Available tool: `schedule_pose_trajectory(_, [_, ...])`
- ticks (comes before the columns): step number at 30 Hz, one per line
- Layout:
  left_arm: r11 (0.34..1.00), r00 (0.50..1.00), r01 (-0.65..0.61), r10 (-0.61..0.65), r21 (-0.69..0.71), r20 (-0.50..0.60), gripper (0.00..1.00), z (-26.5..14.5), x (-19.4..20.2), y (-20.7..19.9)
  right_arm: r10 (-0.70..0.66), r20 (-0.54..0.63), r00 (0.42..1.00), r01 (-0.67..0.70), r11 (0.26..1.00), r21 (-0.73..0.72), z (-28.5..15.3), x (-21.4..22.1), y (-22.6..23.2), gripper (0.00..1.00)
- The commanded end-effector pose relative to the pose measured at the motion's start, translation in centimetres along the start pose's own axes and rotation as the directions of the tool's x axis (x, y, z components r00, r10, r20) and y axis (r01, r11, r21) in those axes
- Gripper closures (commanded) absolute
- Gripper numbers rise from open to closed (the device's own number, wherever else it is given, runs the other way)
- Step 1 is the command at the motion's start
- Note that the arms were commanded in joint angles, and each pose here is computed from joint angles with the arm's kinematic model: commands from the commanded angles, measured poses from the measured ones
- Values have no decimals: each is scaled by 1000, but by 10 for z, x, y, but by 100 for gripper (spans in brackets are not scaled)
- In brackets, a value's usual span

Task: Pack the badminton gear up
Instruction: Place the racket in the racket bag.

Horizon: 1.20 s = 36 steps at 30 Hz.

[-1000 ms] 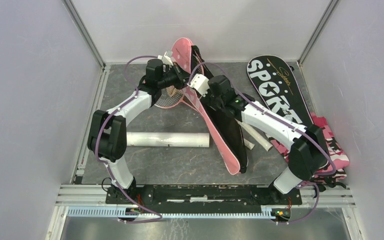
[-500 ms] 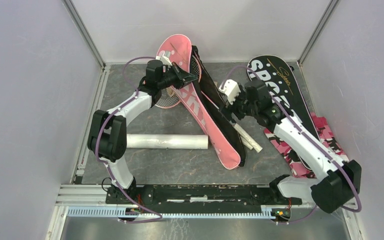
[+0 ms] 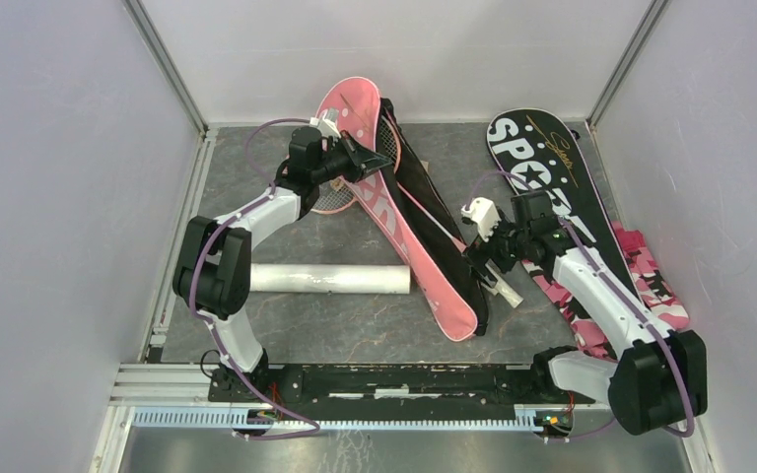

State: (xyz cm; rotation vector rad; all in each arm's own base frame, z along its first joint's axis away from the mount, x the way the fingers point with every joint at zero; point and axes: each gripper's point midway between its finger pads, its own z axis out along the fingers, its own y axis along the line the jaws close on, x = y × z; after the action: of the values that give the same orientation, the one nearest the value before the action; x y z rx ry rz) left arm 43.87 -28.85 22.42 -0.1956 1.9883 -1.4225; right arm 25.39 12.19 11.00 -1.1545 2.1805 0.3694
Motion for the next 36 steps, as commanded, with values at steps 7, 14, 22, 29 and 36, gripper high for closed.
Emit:
schedule_pose_trajectory(7, [981,997,-75,70,179,35,98,-9,-9,-49,66,-24,998,-70,973,-220,14,36,8,12])
schedule_pose_trajectory(14, [980,998,-66,62,189,26,98,-9,-4,-45,106,-53,993,-117,948,-296,24,53,16,27])
schedule_pose_trajectory(22, [981,998,-58,54,187,23,98,-8,-2,-40,114,-39,993,-121,941,-317,25,44,14,67])
schedule_pose_trajectory(29, [982,998,-68,66,179,13,98,-6,3,-36,97,23,995,-87,958,-273,5,15,5,97])
schedule_pose_trajectory(36, [983,997,-82,83,165,2,98,2,13,-35,117,99,988,-90,966,-244,-13,-22,-1,100])
